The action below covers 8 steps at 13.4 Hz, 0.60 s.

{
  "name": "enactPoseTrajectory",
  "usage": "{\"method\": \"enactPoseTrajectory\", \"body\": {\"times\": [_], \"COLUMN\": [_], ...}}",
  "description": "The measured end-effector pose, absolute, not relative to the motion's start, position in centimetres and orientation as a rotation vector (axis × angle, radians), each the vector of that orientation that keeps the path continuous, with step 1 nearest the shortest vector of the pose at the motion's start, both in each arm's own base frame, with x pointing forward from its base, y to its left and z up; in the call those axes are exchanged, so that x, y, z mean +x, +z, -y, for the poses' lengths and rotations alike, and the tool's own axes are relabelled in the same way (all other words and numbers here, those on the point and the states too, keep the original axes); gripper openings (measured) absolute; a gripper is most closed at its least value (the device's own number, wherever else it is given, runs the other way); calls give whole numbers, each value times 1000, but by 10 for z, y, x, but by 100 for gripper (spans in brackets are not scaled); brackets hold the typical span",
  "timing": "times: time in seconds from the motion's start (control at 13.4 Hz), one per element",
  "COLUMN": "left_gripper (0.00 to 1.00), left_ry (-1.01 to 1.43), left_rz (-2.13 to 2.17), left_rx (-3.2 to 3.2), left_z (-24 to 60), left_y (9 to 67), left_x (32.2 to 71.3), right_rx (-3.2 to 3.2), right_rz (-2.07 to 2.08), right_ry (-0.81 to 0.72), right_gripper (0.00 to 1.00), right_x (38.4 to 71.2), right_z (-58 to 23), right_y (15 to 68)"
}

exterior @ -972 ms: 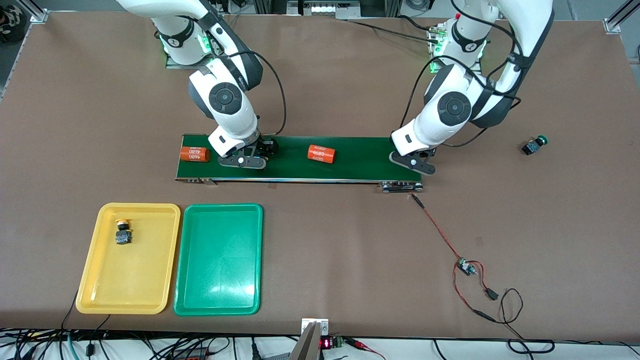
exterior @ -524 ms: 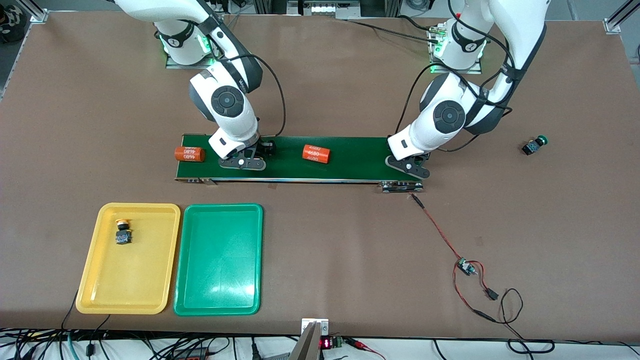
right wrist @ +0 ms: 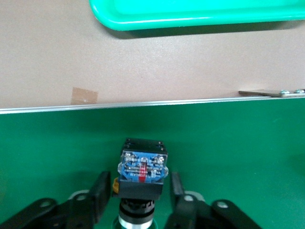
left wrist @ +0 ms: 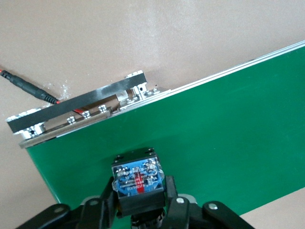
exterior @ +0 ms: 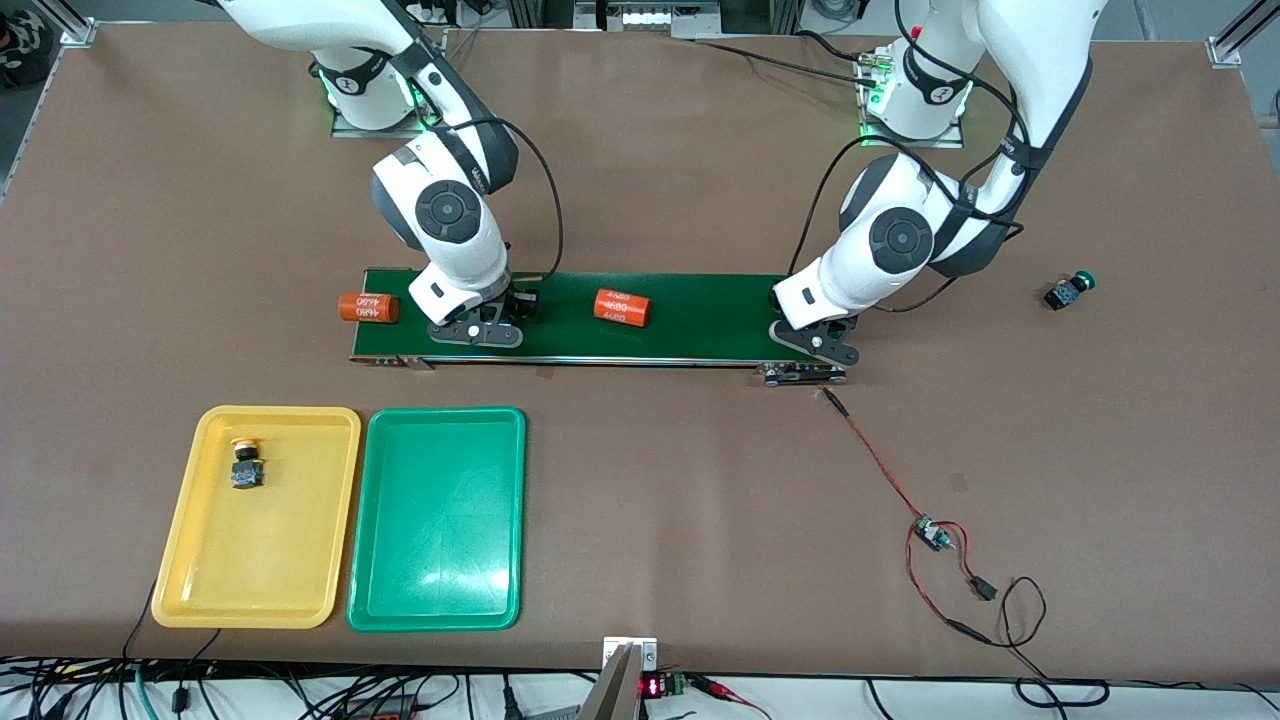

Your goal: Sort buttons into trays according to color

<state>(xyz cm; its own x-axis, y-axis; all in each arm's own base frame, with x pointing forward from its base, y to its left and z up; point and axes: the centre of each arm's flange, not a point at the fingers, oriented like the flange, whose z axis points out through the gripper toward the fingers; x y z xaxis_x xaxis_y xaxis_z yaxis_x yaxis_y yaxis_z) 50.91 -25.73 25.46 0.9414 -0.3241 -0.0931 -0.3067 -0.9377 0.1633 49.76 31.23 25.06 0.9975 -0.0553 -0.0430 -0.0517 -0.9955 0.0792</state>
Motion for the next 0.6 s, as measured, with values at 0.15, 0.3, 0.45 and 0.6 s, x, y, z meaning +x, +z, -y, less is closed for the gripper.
{"method": "enactPoseTrajectory", "body": {"times": [0.15,0.3,0.45,0.6], "left_gripper": [64,83,100,100], "left_ry": [-174,-158,-158,-209], "left_rz": [498,517,529,483], "left_rx": [2946,2942,2953,2991], "left_z": [258,257,251,217], "left_y": [255,260,275,303], "left_x": [510,513,518,526], "right_rx": [3063,3071,3070,3052], "right_rz": [84,92,120,132], "right_ry": [-67,-45,-18,-24], "right_gripper": [48,43,43,43], "right_x": [500,509,526,544], "right_z": [-310,-309,-300,-291], "right_y": [250,257,269,289]}}
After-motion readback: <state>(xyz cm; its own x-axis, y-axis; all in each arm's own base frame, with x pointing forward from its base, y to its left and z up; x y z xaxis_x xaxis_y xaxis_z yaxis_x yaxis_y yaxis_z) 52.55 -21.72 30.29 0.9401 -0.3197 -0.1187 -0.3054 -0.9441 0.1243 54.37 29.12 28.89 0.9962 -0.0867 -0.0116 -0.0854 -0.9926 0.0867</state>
